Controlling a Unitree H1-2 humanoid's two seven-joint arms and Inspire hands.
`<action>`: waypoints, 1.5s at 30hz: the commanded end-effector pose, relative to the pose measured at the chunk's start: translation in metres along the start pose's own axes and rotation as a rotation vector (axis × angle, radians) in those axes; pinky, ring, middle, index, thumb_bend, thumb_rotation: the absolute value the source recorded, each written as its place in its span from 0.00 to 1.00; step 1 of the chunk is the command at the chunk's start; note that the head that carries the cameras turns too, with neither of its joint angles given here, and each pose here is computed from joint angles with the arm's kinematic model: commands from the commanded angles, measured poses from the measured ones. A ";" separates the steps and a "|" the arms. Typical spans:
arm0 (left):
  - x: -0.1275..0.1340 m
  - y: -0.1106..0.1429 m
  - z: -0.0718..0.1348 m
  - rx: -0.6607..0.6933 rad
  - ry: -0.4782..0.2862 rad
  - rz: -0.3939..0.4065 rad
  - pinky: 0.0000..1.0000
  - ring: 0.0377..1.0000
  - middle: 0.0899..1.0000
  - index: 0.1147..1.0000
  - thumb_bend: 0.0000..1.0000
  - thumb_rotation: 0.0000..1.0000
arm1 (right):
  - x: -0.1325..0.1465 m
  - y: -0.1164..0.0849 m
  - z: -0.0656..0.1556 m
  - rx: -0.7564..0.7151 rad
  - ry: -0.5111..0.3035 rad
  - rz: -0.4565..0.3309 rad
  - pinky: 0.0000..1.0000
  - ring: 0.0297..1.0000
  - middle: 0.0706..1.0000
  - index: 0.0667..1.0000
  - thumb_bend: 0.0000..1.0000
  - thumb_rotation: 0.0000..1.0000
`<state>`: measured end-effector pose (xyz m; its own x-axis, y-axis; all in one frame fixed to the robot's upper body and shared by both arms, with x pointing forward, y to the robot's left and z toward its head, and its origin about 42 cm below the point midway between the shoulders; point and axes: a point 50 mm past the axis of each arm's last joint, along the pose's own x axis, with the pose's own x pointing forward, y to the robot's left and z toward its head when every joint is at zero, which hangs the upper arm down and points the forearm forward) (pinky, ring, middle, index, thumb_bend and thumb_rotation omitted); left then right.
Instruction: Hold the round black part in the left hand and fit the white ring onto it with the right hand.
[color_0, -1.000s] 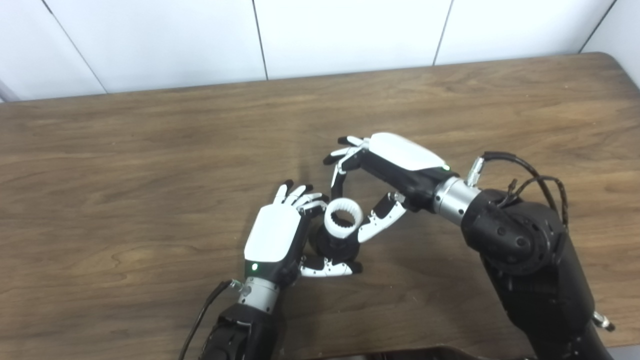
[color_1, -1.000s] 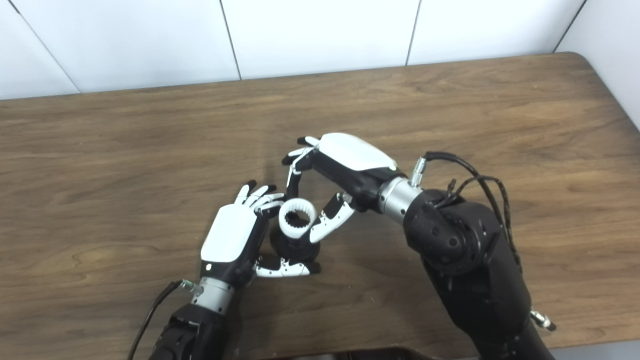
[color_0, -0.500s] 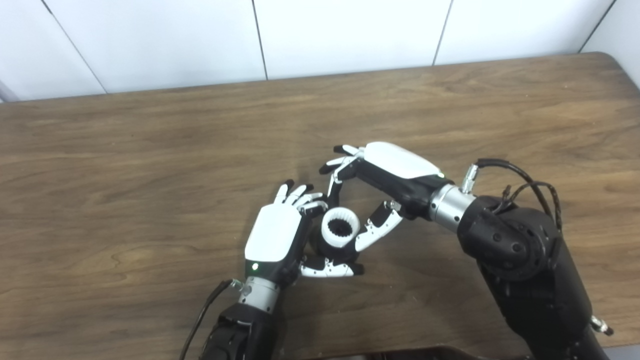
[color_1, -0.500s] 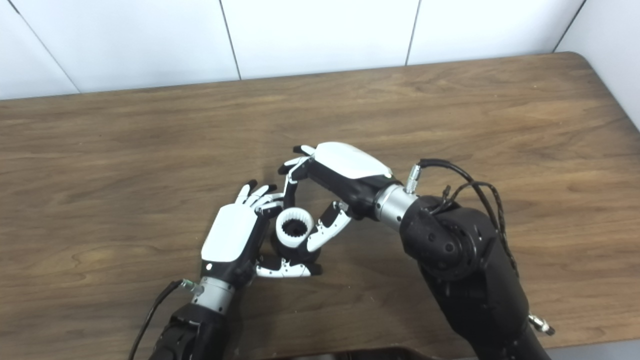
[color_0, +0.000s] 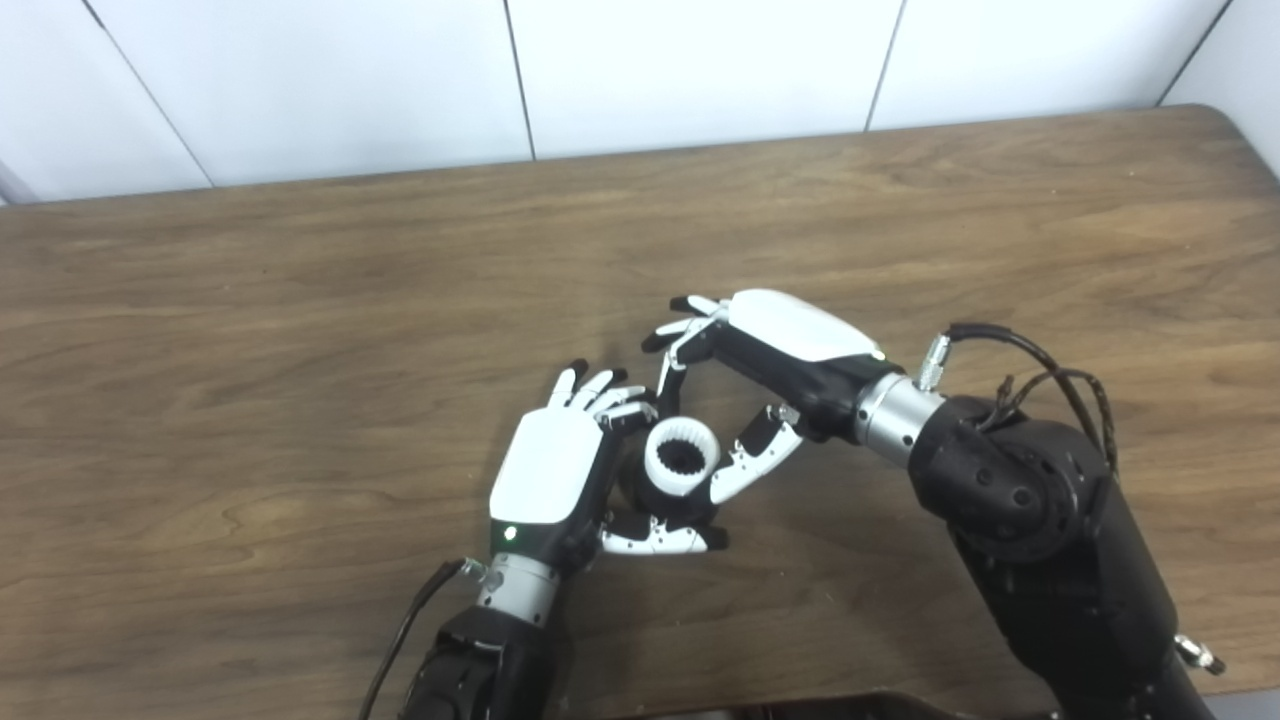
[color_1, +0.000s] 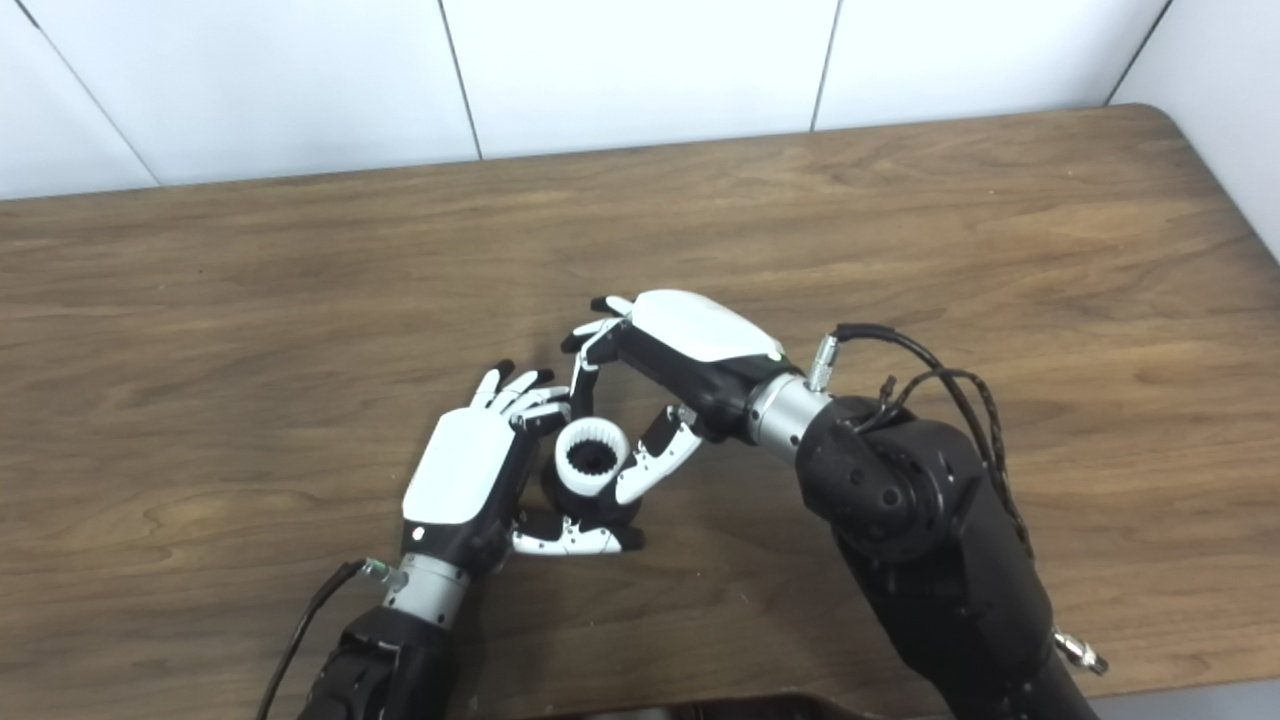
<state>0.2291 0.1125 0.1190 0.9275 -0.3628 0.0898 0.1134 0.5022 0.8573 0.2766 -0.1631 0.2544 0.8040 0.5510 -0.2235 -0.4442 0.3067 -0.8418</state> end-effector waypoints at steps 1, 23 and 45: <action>0.002 0.005 0.004 0.014 -0.018 0.013 1.00 0.90 0.77 0.42 0.52 0.05 | -0.001 -0.010 0.006 -0.032 -0.038 -0.061 1.00 1.00 0.85 0.45 0.52 0.13; 0.002 0.006 0.004 0.020 -0.018 0.014 1.00 0.90 0.77 0.42 0.52 0.05 | 0.000 -0.003 0.001 -0.022 -0.014 -0.048 1.00 0.99 0.85 0.45 0.52 0.13; 0.003 0.006 0.006 0.020 -0.022 0.014 1.00 0.90 0.77 0.42 0.52 0.05 | 0.000 0.009 -0.002 -0.011 0.000 -0.025 1.00 0.99 0.85 0.45 0.52 0.13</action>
<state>0.2290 0.1122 0.1190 0.9261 -0.3678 0.0838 0.1198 0.4975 0.8591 0.2709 -0.1634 0.2414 0.8085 0.5391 -0.2358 -0.4508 0.3100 -0.8370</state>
